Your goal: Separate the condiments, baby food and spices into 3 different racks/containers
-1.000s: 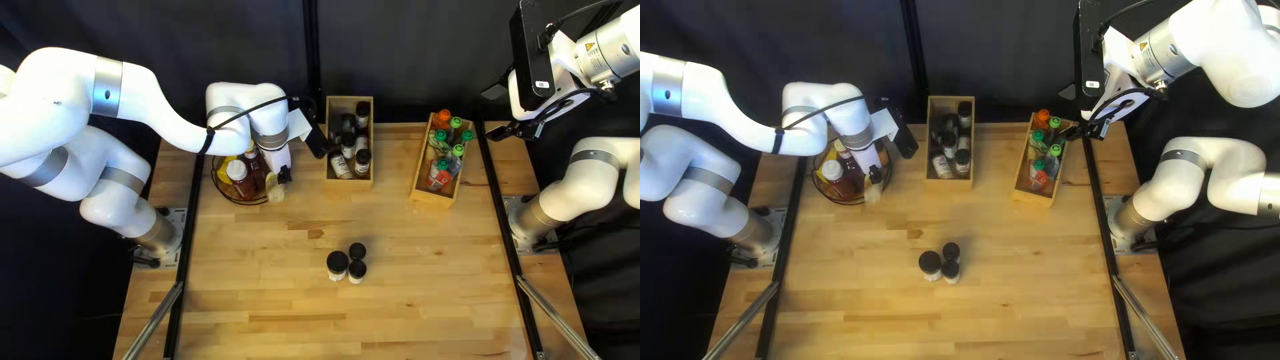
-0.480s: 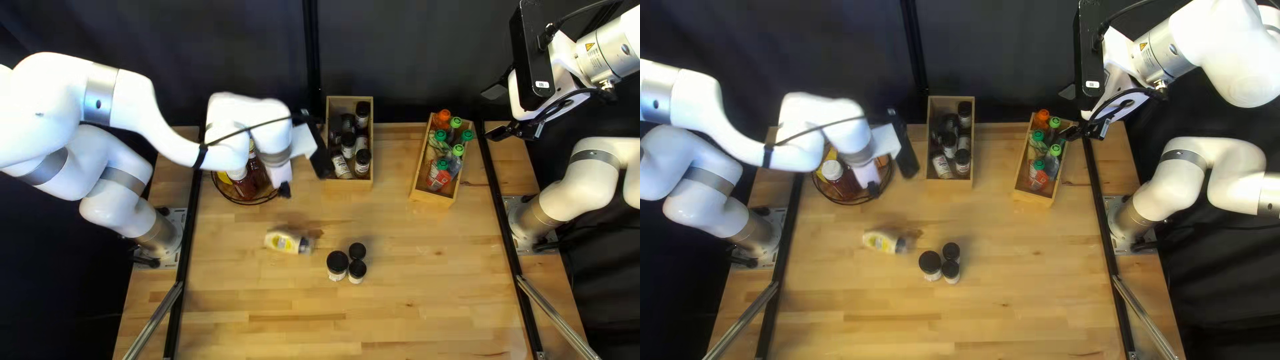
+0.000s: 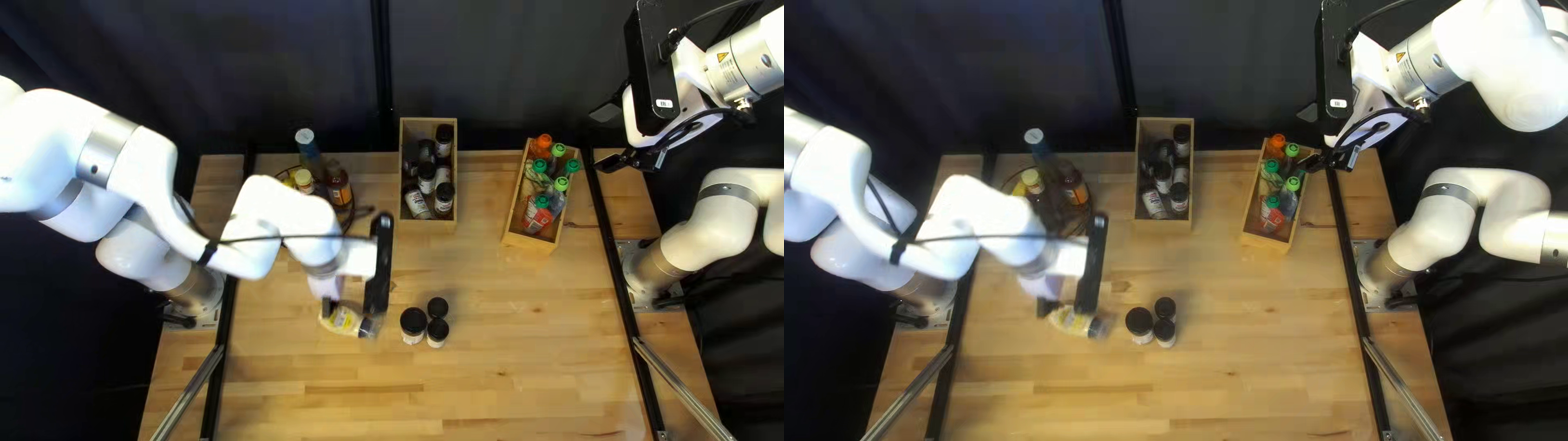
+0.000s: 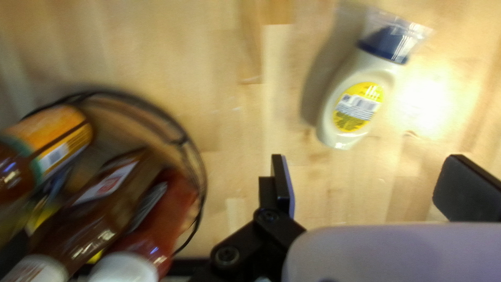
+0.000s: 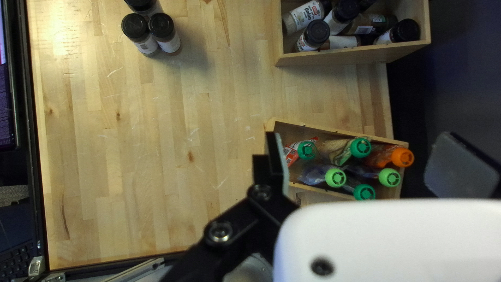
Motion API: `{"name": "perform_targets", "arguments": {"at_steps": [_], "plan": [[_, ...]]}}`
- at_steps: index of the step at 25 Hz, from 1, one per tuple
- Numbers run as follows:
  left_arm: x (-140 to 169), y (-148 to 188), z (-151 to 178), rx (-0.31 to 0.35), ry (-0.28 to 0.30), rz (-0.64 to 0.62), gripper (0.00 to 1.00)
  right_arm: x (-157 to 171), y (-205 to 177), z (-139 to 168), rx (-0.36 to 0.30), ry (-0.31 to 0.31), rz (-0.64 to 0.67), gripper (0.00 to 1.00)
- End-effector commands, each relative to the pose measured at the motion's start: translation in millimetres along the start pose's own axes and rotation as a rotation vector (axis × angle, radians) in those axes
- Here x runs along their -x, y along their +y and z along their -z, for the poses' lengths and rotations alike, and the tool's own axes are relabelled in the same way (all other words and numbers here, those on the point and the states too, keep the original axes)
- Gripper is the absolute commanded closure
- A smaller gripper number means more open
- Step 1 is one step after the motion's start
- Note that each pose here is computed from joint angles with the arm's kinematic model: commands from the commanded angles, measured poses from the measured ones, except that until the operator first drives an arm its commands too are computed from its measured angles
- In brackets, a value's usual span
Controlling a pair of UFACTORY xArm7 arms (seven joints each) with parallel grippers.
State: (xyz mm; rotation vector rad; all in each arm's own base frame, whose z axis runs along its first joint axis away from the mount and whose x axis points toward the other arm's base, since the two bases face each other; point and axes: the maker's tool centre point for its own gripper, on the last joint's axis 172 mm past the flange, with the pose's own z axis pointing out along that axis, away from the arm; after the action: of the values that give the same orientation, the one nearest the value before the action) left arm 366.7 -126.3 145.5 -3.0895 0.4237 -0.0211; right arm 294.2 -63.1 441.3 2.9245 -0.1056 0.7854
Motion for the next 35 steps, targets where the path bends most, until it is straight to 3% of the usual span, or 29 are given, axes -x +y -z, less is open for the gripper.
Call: {"name": "perform_targets", "arguments": {"at_steps": [1, 11, 21, 35], "plan": [[-19.6, 31.9, -17.3, -0.011, 0.015, -0.101, 0.0, 0.0, 0.0, 0.0, 0.0, 0.0, 0.0, 0.0], [-39.9, 10.7, -61.4, -0.105, 0.046, -0.053, 0.0, 0.0, 0.0, 0.0, 0.0, 0.0, 0.0, 0.0], [-46.2, -0.3, -97.5, -0.084, 0.049, -0.051, 0.0, 0.0, 0.0, 0.0, 0.0, 0.0, 0.0, 0.0], [-42.1, -14.1, -122.3, -0.052, 0.037, -0.041, 0.0, 0.0, 0.0, 0.0, 0.0, 0.0, 0.0, 0.0]]}}
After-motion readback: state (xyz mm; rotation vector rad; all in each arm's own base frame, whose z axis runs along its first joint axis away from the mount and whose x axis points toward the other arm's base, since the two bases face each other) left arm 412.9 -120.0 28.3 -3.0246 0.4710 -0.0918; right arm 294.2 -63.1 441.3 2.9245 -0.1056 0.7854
